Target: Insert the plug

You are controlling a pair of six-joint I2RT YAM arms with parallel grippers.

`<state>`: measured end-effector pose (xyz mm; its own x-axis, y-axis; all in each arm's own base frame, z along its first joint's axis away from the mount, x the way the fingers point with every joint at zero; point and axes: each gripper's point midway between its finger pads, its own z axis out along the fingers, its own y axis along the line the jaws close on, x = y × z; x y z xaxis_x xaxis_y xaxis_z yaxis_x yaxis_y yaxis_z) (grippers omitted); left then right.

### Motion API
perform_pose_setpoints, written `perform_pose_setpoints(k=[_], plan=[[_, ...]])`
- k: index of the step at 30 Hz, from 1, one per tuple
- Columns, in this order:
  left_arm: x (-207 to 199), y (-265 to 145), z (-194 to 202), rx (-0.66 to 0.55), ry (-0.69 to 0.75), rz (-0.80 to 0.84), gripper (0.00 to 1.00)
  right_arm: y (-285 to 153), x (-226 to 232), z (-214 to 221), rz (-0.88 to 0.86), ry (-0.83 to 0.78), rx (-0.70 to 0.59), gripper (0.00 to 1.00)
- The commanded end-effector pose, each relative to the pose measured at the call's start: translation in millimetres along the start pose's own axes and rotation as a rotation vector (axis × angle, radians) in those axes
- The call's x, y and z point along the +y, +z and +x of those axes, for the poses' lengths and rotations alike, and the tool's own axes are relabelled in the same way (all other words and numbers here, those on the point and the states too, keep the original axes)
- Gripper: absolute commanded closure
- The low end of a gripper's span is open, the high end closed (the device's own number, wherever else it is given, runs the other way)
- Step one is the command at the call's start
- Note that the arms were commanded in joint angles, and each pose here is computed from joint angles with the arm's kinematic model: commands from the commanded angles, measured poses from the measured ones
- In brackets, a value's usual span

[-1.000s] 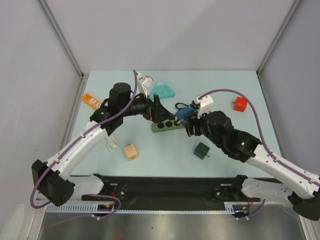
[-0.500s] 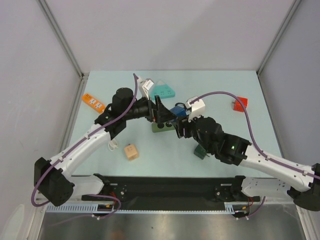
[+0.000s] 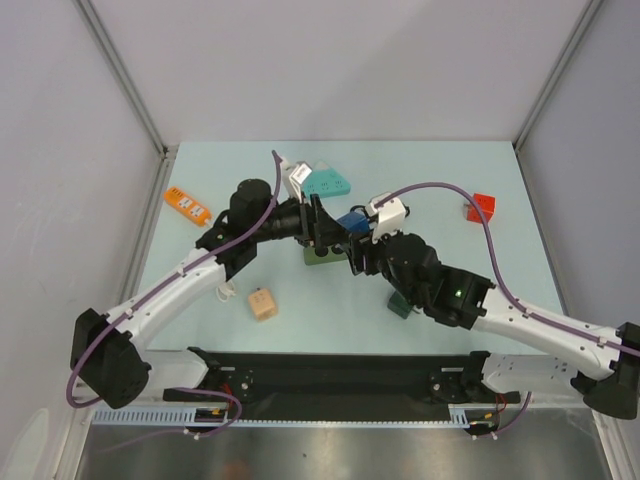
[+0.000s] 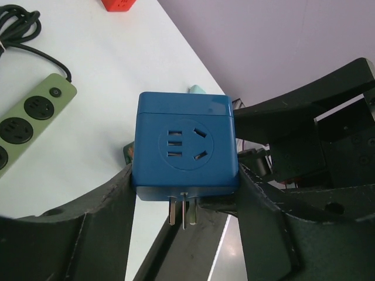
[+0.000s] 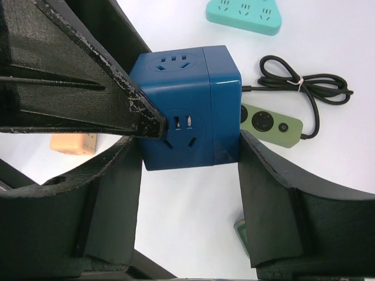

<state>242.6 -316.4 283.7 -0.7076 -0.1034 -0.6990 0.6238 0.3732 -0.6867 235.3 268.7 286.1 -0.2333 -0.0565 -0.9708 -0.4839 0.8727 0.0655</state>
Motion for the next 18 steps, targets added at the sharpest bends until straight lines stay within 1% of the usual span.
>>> perform_pose_setpoints(k=[1,2,3,4,5,6,7,9,11,12,13,16,17,18], plan=[[-17.6,3.4,-4.1,0.007,0.03,0.097,1.0,-9.4,15.6,-13.6,-0.09,0.072,-0.045,1.0],[-18.1,4.0,-2.4,0.014,0.028,0.103,1.0,-10.8,15.6,-12.5,-0.093,0.076,-0.043,0.99],[-19.9,3.4,-2.4,0.012,0.029,0.113,1.0,-12.5,15.4,-13.4,-0.096,0.08,-0.044,0.95],[-22.7,1.9,-2.6,0.013,0.033,0.125,1.0,-15.7,15.5,-13.7,-0.105,0.078,-0.041,0.89],[-25.3,0.8,-2.3,0.014,0.038,0.138,1.0,-18.1,18.0,-15.5,-0.125,0.082,-0.04,0.78],[-29.9,-1.9,-3.6,0.01,0.054,0.152,1.0,-20.5,18.5,-19.4,-0.139,0.085,-0.042,0.58],[-35.4,-4.5,-3.2,0.017,0.068,0.175,1.0,-25.3,19.8,-19.3,-0.163,0.082,-0.031,0.47],[-42.5,-8.9,-3.7,0.021,0.087,0.2,1.0,-32.5,23.3,-23.2,-0.216,0.098,-0.016,0.31],[-54.6,-16.3,-4.1,0.028,0.113,0.244,0.99,-44.6,25.9,-21.7,-0.272,0.115,0.01,0.25],[-60.0,-18.8,-4.1,0.03,0.125,0.265,1.0,-49.2,26.3,-21.2,-0.293,0.119,0.016,0.2],[-65.7,-22.8,-4.8,0.027,0.134,0.281,1.0,-54.9,29.8,-16.7,-0.33,0.123,0.04,0.17],[-75.7,-30.2,-1.8,0.036,0.148,0.324,1.0,-74.0,29.1,-22.0,-0.391,0.155,0.027,0.13],[-80.3,-34.2,-1.6,0.034,0.162,0.342,1.0,-85.0,35.2,-25.3,-0.458,0.162,0.027,0.13],[-85.1,-38.0,2.7,0.046,0.189,0.379,1.0,-88.7,34.7,-27.7,-0.477,0.181,0.03,0.12]])
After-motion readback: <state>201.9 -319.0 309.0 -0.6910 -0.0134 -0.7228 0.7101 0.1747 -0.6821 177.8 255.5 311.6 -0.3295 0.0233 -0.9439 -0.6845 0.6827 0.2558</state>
